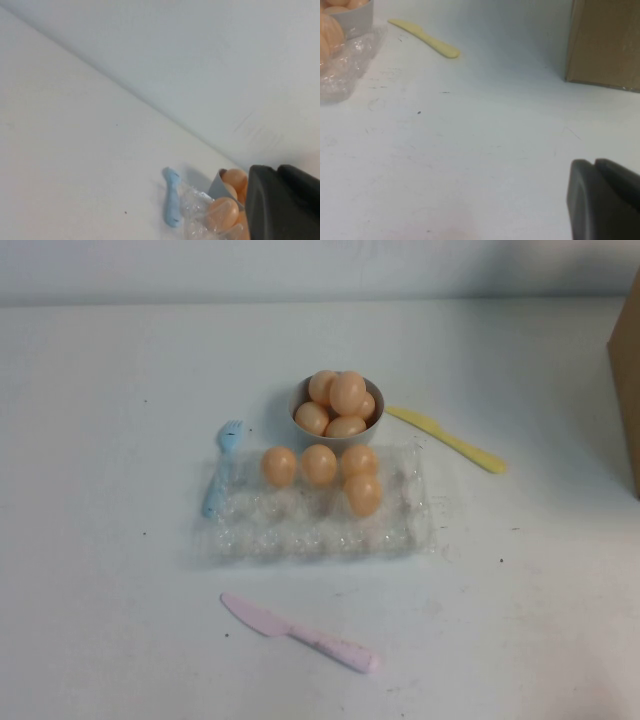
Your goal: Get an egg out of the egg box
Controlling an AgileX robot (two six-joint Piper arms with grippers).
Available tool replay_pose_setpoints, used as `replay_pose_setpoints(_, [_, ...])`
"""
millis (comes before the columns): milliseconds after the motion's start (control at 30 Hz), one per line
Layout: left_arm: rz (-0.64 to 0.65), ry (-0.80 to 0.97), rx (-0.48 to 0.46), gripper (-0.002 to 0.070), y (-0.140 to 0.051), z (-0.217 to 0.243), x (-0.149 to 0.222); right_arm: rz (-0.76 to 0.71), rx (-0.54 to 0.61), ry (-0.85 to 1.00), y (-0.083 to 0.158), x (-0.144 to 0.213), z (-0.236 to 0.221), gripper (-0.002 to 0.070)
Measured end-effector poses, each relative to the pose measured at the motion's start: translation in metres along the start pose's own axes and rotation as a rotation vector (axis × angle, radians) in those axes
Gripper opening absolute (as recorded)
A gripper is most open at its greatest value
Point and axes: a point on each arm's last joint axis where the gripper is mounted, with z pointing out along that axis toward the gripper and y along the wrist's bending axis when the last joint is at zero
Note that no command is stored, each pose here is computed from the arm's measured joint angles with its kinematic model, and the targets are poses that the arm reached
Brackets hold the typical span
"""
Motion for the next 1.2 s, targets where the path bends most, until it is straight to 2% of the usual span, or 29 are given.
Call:
replay_pose_setpoints(167, [-0.065, -0.026, 0.000, -0.0003, 0.000, 0.000, -0.002, 0.000, 0.000, 0.000, 0.000, 0.000, 0.000, -0.0017])
replay_pose_setpoints(233, [-0.073, 0.023, 0.008, -0.0003, -0.002, 0.000, 0.001, 0.000, 0.000, 0.000, 0.000, 0.000, 0.000, -0.0017])
replay_pose_setpoints(333, [-0.054, 0.131, 0.042, -0.0003, -0.015, -0.001, -0.002, 0.000, 0.000, 0.000, 0.000, 0.000, 0.000, -0.0017])
replay_pose_setpoints(433, [0.066, 0.250, 0.054, -0.0003, -0.033, 0.002, -0.015, 0.000, 0.000, 0.000, 0.000, 0.000, 0.000, -0.0017])
replay_pose_setpoints(567, [0.336, 0.408, 0.053, -0.0003, -0.058, 0.019, -0.042, 0.000, 0.000, 0.000, 0.000, 0.000, 0.000, -0.0016])
replay_pose_setpoints(700, [0.534, 0.569, 0.053, -0.0003, -0.074, 0.047, -0.062, 0.000, 0.000, 0.000, 0.000, 0.000, 0.000, -0.0017])
replay_pose_setpoints(967, [0.692, 0.734, 0.061, -0.0003, -0.089, 0.109, -0.082, 0.000, 0.000, -0.001, 0.000, 0.000, 0.000, -0.0016])
replay_pose_setpoints(1200, [0.829, 0.880, 0.182, -0.0003, -0.122, 0.158, -0.064, 0.000, 0.000, -0.001, 0.000, 0.000, 0.000, -0.0017])
